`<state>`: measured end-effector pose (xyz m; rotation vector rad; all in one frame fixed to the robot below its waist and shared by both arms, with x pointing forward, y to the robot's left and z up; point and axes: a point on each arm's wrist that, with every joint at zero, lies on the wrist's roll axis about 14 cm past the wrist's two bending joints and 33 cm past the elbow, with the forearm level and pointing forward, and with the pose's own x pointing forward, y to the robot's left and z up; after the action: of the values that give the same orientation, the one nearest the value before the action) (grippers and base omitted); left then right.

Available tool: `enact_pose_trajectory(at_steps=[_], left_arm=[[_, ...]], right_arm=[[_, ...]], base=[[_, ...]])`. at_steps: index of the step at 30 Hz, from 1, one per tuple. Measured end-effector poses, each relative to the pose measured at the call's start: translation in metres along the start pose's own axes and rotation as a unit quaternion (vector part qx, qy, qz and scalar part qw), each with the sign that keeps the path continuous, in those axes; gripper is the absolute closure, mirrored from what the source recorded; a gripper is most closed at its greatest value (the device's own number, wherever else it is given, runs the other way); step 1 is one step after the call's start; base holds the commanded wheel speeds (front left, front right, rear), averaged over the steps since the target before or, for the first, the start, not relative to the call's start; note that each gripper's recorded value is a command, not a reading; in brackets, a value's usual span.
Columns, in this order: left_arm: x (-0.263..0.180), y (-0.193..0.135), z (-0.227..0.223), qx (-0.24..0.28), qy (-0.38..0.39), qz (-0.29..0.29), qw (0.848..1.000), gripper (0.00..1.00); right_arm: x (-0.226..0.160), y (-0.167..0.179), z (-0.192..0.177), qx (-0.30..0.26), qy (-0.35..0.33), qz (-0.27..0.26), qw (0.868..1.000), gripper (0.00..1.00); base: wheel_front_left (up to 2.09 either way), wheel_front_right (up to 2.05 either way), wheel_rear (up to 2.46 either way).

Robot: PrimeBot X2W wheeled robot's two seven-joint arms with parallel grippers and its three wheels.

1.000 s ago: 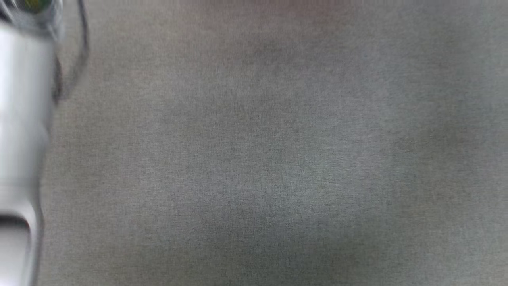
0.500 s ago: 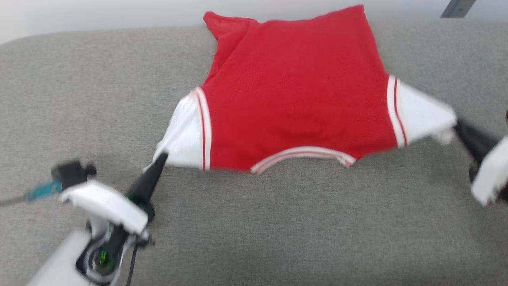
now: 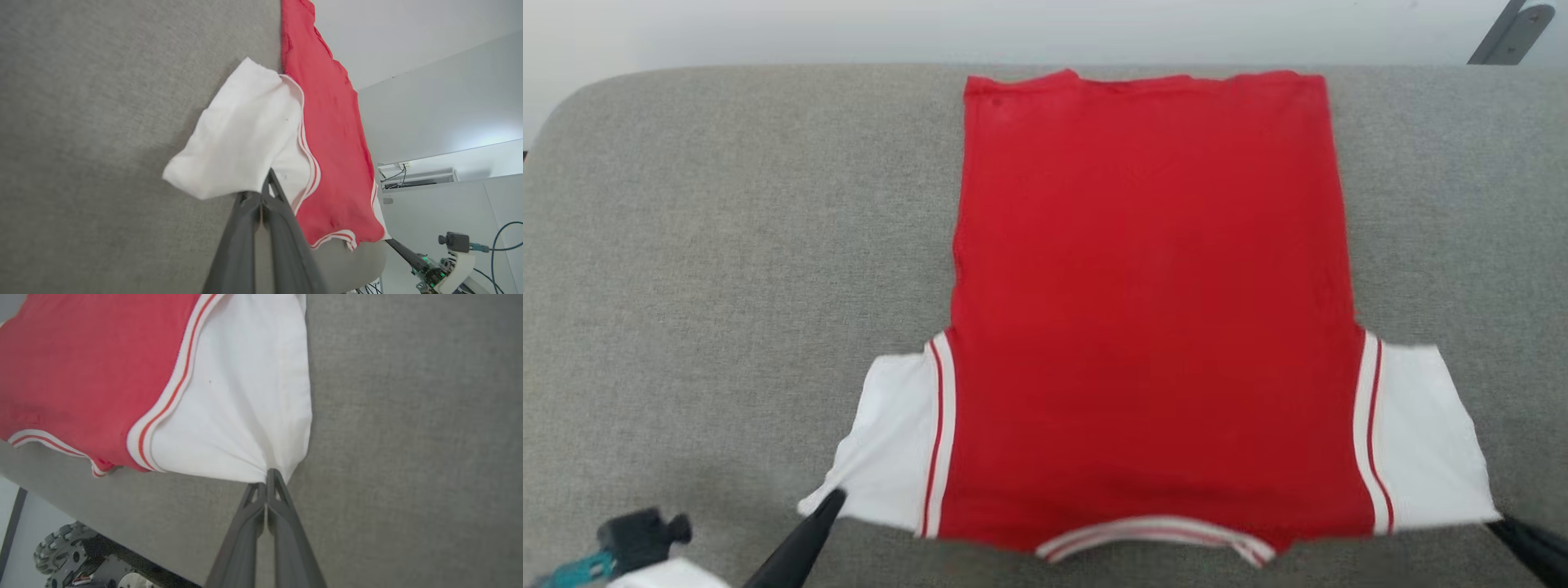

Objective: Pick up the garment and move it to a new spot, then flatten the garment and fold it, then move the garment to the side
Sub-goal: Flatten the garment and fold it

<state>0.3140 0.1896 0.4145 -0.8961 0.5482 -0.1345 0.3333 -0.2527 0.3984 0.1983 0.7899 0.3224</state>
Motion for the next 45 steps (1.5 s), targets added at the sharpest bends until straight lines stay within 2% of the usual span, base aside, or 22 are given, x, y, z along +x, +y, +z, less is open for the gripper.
enact_pose_trajectory(at_steps=[8,13,21,22,23,24,25,26,28,29,33,39,45], left_arm=[[-0.009,0.003,-0.016,-0.016,0.014,0.009,1.000,1.00],[0.006,-0.004,-0.031,-0.023,0.038,0.001,0.999,1.00],[0.025,0.007,-0.050,-0.019,0.066,0.021,0.997,1.00],[0.025,0.007,-0.050,-0.019,0.066,0.021,0.997,1.00],[0.025,0.009,-0.051,-0.020,0.068,0.025,0.997,1.00],[0.025,0.011,-0.052,-0.019,0.069,0.027,0.997,1.00],[0.026,0.011,-0.052,-0.019,0.068,0.028,0.997,1.00],[0.027,0.011,-0.052,-0.020,0.066,0.028,0.997,1.00],[0.027,0.011,-0.051,-0.020,0.064,0.027,0.997,1.00],[0.027,0.011,-0.051,-0.020,0.062,0.027,0.997,1.00],[0.023,0.007,-0.051,-0.020,0.058,0.020,0.998,1.00],[0.026,-0.008,-0.045,-0.014,0.041,-0.001,0.999,1.00],[0.038,-0.016,-0.049,-0.018,0.046,-0.009,0.999,1.00]], right_arm=[[-0.014,0.003,-0.005,0.001,0.013,-0.006,1.000,1.00],[-0.003,0.020,-0.012,-0.014,0.039,-0.001,0.999,1.00],[0.025,0.028,-0.027,-0.027,0.083,-0.017,0.996,1.00],[0.025,0.028,-0.027,-0.027,0.083,-0.017,0.996,0.80],[0.027,0.029,-0.027,-0.027,0.083,-0.017,0.996,0.80],[0.029,0.031,-0.026,-0.028,0.082,-0.016,0.996,0.71],[0.031,0.032,-0.024,-0.032,0.079,-0.015,0.996,0.53],[0.031,0.032,-0.021,-0.037,0.076,-0.017,0.996,0.17],[0.032,0.032,-0.012,-0.047,0.067,-0.019,0.996,0.17],[0.031,0.029,-0.004,-0.058,0.061,-0.024,0.996,0.00],[0.021,0.021,0.037,-0.109,0.032,-0.042,0.993,0.00],[0.014,0.006,0.129,-0.165,-0.021,-0.071,0.983,0.00],[0.054,-0.004,0.203,-0.164,-0.064,-0.082,0.981,0.00]], base=[[0.00,0.00,0.00],[0.00,0.00,0.00],[0.00,0.00,0.00],[0.00,0.00,0.00],[0.00,0.00,0.00],[0.00,0.00,0.00],[0.00,0.00,0.00],[0.00,0.00,0.00],[0.00,0.00,0.00],[0.00,0.00,0.00],[0.00,0.00,0.00],[0.00,0.00,0.00],[0.00,0.00,0.00]])
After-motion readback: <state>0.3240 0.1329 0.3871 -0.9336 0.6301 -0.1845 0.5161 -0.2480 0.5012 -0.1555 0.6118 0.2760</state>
